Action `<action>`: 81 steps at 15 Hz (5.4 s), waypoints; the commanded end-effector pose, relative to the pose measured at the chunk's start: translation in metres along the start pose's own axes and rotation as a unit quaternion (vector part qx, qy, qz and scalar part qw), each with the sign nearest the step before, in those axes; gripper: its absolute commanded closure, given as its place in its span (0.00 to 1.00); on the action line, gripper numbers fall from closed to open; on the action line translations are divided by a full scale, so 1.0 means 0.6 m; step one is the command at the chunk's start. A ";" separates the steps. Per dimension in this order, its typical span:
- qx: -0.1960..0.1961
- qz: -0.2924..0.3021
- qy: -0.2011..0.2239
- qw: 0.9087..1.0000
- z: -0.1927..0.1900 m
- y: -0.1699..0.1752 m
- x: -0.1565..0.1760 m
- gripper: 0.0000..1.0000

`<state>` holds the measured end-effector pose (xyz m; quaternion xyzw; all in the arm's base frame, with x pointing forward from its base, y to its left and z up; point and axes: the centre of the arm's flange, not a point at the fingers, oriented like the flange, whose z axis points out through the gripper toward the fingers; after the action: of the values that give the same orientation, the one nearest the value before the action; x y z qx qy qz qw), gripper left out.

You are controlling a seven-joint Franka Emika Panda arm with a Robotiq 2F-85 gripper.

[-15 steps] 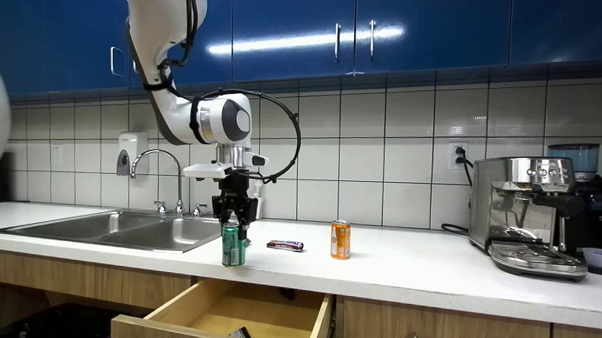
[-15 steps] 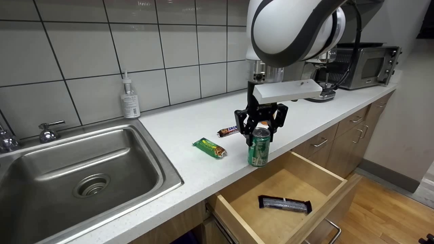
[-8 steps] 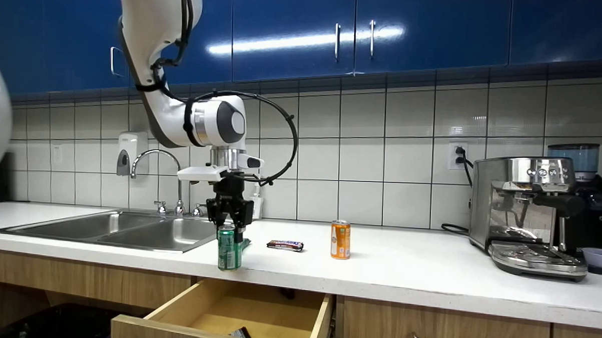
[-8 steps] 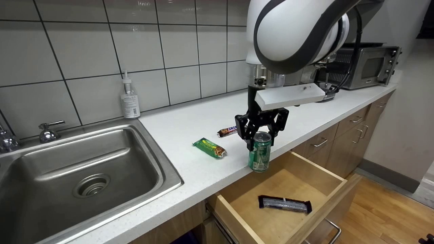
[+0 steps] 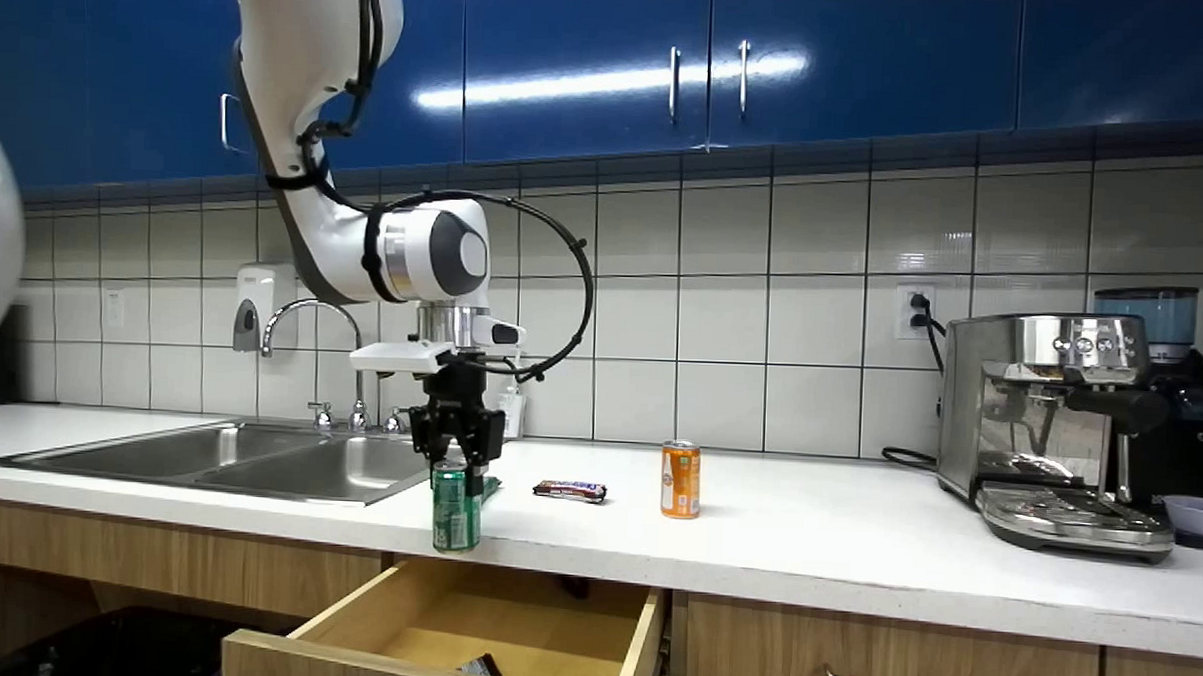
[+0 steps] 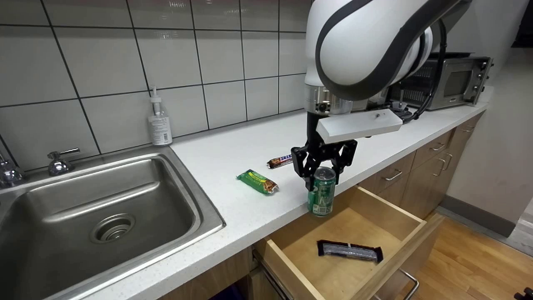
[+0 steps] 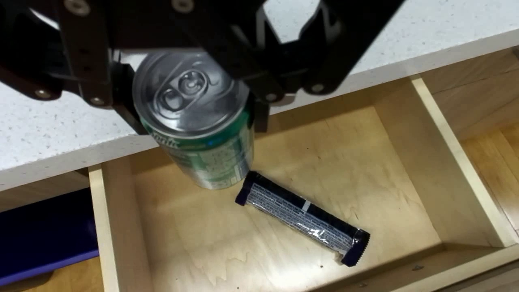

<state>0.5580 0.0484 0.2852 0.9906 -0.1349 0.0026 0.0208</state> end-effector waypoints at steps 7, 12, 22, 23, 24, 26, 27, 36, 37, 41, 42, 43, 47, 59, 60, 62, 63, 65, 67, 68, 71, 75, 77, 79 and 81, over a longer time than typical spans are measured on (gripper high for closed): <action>-0.013 -0.011 0.010 1.000 0.012 -0.011 -0.029 0.62; -0.019 -0.030 0.014 0.999 0.030 -0.026 -0.041 0.62; 0.000 -0.065 0.033 0.997 0.074 -0.052 -0.064 0.62; 0.000 -0.070 0.034 0.997 0.080 -0.054 -0.067 0.62; 0.000 -0.075 0.036 0.997 0.086 -0.056 -0.069 0.62; 0.001 -0.084 0.037 0.996 0.099 -0.064 -0.073 0.62; 0.001 -0.089 0.037 0.995 0.105 -0.068 -0.074 0.62; 0.006 -0.117 0.038 0.992 0.153 -0.084 -0.064 0.62; 0.006 -0.119 0.039 0.992 0.158 -0.083 -0.062 0.62; 0.008 -0.132 0.040 0.990 0.175 -0.079 -0.050 0.62; 0.008 -0.134 0.042 0.990 0.180 -0.077 -0.046 0.62; 0.008 -0.137 0.044 0.990 0.184 -0.076 -0.042 0.62; 0.010 -0.146 0.047 0.988 0.196 -0.071 -0.029 0.62; 0.006 -0.153 0.038 0.987 0.225 -0.065 -0.021 0.62; 0.006 -0.152 0.037 0.988 0.228 -0.065 -0.021 0.62; 0.005 -0.150 0.036 0.988 0.230 -0.065 -0.021 0.62; 0.005 -0.149 0.036 0.988 0.231 -0.065 -0.021 0.62; 0.003 -0.148 0.036 0.988 0.234 -0.064 -0.019 0.62; 0.002 -0.144 0.037 0.989 0.237 -0.063 -0.016 0.62; 0.001 -0.143 0.037 0.989 0.238 -0.062 -0.014 0.62; 0.000 -0.141 0.037 0.989 0.241 -0.062 -0.011 0.62; 0.001 -0.141 0.037 0.989 0.241 -0.063 -0.010 0.62; 0.000 -0.141 0.037 0.989 0.240 -0.063 -0.009 0.62; -0.002 -0.138 0.036 0.990 0.240 -0.064 -0.009 0.60; -0.004 -0.136 0.032 0.990 0.239 -0.063 -0.009 0.11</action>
<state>0.5559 0.0810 0.1373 0.9991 0.0085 0.0306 0.0275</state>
